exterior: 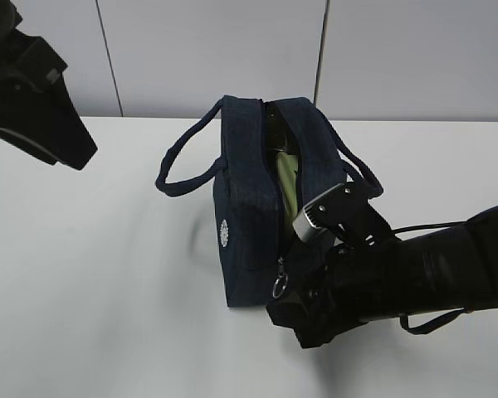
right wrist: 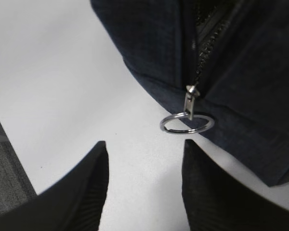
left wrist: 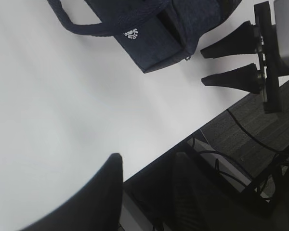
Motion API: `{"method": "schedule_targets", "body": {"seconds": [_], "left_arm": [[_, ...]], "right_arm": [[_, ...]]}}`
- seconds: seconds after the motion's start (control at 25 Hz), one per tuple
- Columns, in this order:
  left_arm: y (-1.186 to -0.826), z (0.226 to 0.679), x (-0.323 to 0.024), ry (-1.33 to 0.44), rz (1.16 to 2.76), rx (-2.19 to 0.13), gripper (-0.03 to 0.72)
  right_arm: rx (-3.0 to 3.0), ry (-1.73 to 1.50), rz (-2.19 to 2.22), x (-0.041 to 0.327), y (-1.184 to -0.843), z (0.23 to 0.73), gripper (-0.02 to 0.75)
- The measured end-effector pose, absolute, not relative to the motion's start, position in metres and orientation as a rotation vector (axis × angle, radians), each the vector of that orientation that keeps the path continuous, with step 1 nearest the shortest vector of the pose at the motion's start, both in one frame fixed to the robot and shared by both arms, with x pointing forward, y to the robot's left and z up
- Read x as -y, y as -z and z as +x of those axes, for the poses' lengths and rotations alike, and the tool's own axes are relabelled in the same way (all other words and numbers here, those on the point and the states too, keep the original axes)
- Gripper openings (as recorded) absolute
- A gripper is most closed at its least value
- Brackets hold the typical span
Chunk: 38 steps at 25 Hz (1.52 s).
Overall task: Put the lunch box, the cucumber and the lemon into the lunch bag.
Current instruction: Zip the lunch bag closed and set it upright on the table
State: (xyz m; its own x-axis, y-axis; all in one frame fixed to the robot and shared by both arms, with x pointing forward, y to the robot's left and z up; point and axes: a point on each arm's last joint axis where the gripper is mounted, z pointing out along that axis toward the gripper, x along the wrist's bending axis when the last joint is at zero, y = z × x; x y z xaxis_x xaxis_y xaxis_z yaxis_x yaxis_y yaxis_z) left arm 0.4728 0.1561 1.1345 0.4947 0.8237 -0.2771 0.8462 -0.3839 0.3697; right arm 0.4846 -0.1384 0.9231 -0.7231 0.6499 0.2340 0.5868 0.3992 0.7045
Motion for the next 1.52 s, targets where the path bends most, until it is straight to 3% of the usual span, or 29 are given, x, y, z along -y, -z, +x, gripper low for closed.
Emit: {"method": "schedule_targets", "body": {"seconds": [1.0, 1.52], "left_arm": [[-1.134, 0.473, -0.156, 0.065, 2.280, -1.376, 0.237], [-1.134, 0.473, -0.156, 0.065, 2.280, -1.376, 0.237]], "right_arm": [[-2.473, -1.204, 1.338, 0.130, -0.918, 0.515, 0.360], [-2.467, -1.192, 1.349, 0.131, -0.917, 0.515, 0.013]]}}
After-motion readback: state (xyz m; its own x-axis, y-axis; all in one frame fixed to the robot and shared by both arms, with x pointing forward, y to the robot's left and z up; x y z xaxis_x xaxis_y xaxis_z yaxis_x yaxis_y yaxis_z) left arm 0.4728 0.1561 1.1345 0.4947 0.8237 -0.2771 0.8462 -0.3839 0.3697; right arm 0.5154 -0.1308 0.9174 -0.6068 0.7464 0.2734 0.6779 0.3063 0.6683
